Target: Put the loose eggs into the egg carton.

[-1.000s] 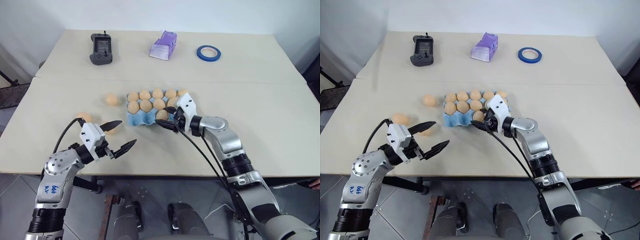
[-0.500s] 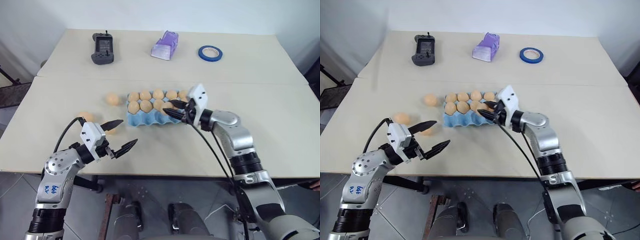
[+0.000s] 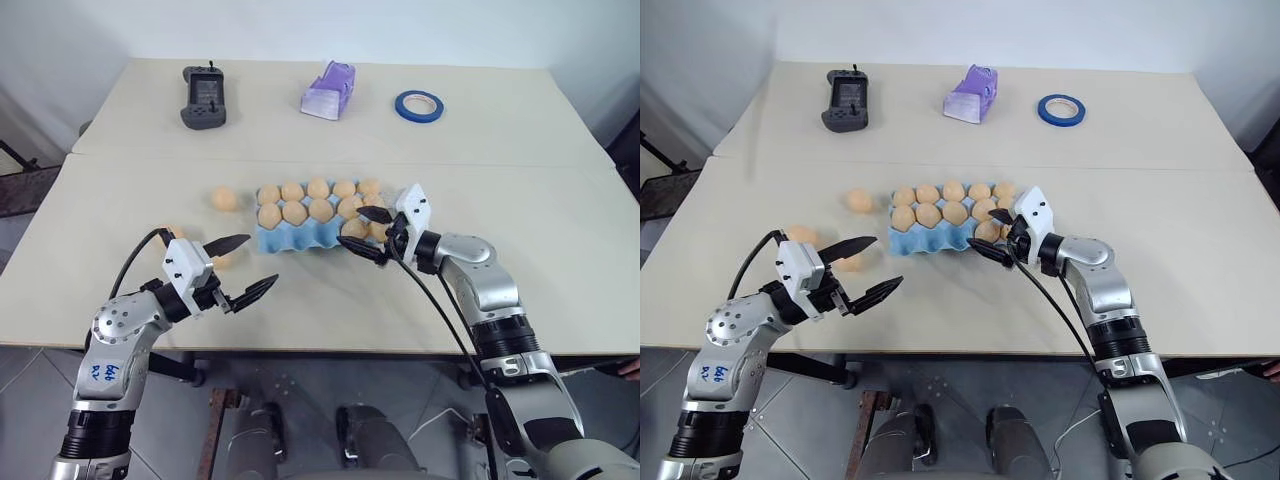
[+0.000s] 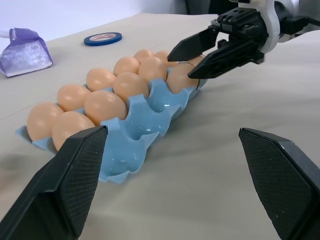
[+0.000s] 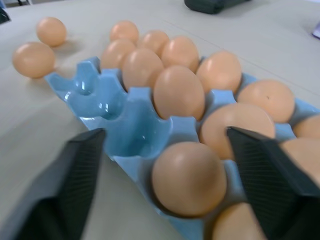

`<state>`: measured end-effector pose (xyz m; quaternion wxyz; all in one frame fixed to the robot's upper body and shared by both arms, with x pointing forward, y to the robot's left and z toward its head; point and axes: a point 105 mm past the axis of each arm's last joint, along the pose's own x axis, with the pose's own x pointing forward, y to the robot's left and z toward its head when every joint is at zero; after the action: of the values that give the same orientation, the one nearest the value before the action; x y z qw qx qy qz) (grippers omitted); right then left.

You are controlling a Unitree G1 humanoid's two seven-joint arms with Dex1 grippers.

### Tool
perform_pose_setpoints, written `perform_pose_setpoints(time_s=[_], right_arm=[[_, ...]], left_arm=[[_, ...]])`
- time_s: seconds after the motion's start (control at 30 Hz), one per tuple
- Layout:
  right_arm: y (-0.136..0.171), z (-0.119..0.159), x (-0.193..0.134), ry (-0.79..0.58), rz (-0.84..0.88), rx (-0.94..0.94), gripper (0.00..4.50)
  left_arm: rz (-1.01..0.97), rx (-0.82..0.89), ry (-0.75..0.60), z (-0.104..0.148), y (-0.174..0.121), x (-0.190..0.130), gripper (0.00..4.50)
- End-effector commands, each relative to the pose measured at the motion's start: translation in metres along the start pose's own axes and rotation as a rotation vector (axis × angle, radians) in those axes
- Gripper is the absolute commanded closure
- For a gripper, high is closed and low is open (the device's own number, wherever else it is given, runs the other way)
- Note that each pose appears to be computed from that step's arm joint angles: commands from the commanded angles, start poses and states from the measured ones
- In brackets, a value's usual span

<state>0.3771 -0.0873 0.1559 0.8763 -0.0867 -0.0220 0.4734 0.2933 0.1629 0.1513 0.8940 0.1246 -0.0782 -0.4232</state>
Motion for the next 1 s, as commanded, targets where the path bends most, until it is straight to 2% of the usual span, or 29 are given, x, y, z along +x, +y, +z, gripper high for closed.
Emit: perform_pose_setpoints(time_s=[0.03, 0.2, 0.3, 0.43, 0.53, 0.73, 0.87, 1.0], right_arm=[[0.004, 0.035, -0.022, -0.211, 0.046, -0.102, 0.05], [0.021, 0.020, -0.058, -0.205, 0.183, -0.160, 0.05], [0.030, 0.003, -0.072, -0.170, 0.241, -0.124, 0.05], [0.047, -0.007, -0.079, -0.216, 0.293, -0.133, 0.05], [0.055, -0.008, -0.075, -0.243, 0.307, -0.128, 0.05], [0.058, -0.014, -0.070, -0.239, 0.306, -0.123, 0.05], [0.053, -0.012, -0.068, -0.238, 0.275, -0.113, 0.05], [0.056, -0.016, -0.068, -0.214, 0.281, -0.101, 0.05]], left_arm=[[0.072, 0.013, -0.002, 0.004, 0.008, -0.016, 0.00], [0.253, -0.019, 0.067, -0.006, 0.018, -0.063, 0.00], [0.373, -0.043, 0.108, -0.015, 0.022, -0.093, 0.00], [0.520, -0.086, 0.125, -0.020, 0.025, -0.122, 0.00], [0.558, -0.141, 0.135, -0.026, 0.021, -0.130, 0.00], [0.472, -0.161, 0.150, -0.030, 0.013, -0.106, 0.00], [0.406, -0.148, 0.090, -0.025, 0.024, -0.066, 0.00], [0.390, -0.119, 0.105, -0.031, 0.039, -0.042, 0.00]])
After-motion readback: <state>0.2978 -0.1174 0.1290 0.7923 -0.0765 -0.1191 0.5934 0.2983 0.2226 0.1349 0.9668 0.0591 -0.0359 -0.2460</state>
